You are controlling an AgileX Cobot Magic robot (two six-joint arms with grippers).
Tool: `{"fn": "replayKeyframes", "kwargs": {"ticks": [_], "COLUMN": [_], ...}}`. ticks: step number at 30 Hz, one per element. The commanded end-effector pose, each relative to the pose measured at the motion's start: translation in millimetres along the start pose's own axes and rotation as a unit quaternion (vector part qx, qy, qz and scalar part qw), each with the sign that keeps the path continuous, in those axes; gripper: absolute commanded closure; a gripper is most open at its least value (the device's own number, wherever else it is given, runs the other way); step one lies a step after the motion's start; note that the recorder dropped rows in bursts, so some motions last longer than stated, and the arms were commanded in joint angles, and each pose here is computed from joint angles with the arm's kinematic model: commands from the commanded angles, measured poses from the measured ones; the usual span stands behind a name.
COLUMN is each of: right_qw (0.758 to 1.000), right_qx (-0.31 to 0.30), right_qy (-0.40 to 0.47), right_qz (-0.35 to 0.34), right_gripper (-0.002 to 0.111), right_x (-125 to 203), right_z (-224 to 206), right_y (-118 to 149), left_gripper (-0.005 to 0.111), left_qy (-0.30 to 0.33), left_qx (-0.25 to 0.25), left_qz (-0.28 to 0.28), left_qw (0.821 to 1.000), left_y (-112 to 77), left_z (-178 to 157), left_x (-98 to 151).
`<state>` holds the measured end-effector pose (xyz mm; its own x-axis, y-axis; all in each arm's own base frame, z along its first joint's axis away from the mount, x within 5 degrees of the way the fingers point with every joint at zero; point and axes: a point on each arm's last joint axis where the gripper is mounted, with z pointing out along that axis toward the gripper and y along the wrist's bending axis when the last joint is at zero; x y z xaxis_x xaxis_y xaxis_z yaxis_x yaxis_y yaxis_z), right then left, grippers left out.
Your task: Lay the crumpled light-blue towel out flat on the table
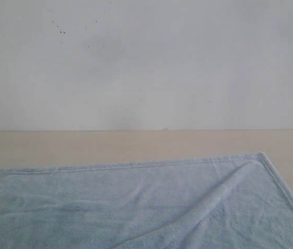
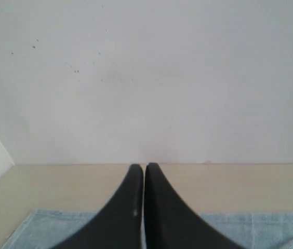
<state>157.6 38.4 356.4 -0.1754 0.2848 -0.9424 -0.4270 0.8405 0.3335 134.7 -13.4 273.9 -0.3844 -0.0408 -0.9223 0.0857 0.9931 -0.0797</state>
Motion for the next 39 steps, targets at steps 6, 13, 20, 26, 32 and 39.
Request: {"fn": "replayKeyframes", "kwargs": {"ticks": [6, 13, 20, 26, 32, 39], "right_qw": [0.969, 0.976, 0.983, 0.984, 0.978, 0.983], "right_qx": [0.114, 0.051, -0.093, -0.111, -0.115, -0.075], "right_qy": [-0.167, -0.155, -0.068, -0.059, -0.064, -0.066], "right_qz": [-0.142, -0.143, -0.140, -0.130, -0.163, -0.152], "right_gripper": [0.107, 0.107, 0.107, 0.107, 0.107, 0.107], "right_x": [-27.9, 34.0, 64.8, 71.4, 72.9, 71.2], "right_z": [-77.4, -100.7, -93.8, -92.6, -92.3, -91.0], "right_y": [25.6, 22.0, 38.7, 39.5, 39.9, 32.8], "left_gripper": [0.086, 0.086, 0.086, 0.086, 0.086, 0.086], "left_qy": [-0.002, -0.002, -0.002, -0.002, -0.002, -0.002], "left_qx": [0.004, 0.004, 0.004, 0.004, 0.004, 0.004], "left_qz": [-0.008, -0.008, -0.008, -0.008, -0.008, -0.008], "left_qw": [1.000, 1.000, 1.000, 1.000, 1.000, 1.000], "left_y": [-0.9, -0.9, -0.9, -0.9, -0.9, -0.9], "left_z": [-0.7, -0.7, -0.7, -0.7, -0.7, -0.7], "left_x": [0.8, 0.8, 0.8, 0.8, 0.8, 0.8]}}
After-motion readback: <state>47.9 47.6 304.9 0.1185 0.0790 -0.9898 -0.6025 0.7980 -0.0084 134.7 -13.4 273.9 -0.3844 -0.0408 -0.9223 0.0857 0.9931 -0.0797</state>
